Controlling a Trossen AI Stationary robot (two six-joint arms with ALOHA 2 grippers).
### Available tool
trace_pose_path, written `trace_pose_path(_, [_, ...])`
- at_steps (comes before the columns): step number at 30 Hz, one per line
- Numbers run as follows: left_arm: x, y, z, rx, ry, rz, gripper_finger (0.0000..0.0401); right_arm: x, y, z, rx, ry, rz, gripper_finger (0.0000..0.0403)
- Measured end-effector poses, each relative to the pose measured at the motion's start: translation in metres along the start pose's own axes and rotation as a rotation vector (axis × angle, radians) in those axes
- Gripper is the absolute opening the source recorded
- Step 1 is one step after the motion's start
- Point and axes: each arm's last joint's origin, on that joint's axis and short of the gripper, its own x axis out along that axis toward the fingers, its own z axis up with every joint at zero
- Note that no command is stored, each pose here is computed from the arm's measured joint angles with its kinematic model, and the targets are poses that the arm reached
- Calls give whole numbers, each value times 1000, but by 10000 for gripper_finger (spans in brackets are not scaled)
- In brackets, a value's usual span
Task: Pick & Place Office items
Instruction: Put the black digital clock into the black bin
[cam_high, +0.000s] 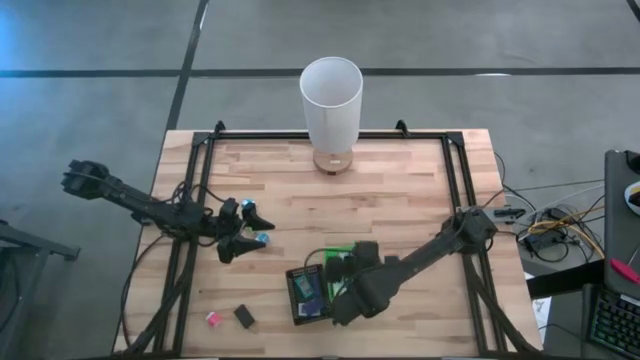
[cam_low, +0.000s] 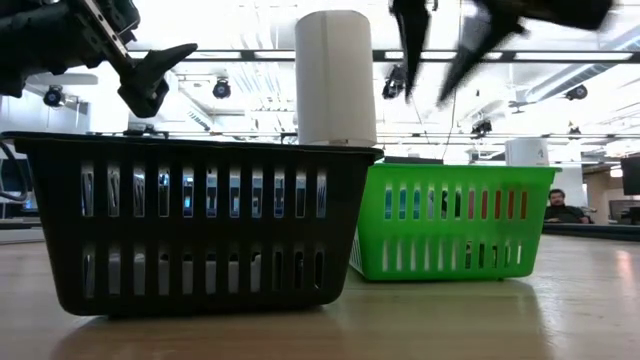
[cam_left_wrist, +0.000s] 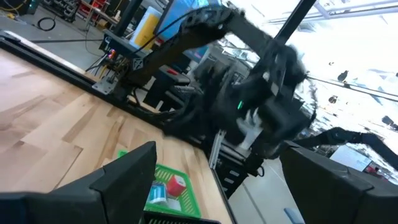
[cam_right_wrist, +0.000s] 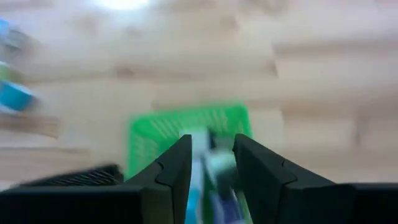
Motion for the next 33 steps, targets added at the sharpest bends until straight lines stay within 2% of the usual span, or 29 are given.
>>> trace_pose_path(6, [0,1,-2,2,15,10,340,-17,2,41,-200,-114,118,104])
trace_pose_path(10, [0,1,-2,2,17,12,340,-30,2,66,-185,-184,184,96])
trace_pose_path(13, [0,1,-2,2,19,13,340,-35,0,76,-269,-190,189,91])
trace_pose_path(17, [0,1,-2,2,19,13,340,-44,2,86,-188,-198,263,85])
trace_pose_path(20, [0,1,-2,2,19,13,340,-46,3,92,-201,-213,282,82])
trace_pose_path(22, [0,1,-2,2,19,13,340,-45,3,92,-293,-228,268,80])
trace_pose_path(30, [0,1,-2,2,22,14,340,-29,7,75,-872,-301,154,79])
trace_pose_path(33, [0,2,-2,22,16,21,340,-20,11,67,-992,-316,126,79])
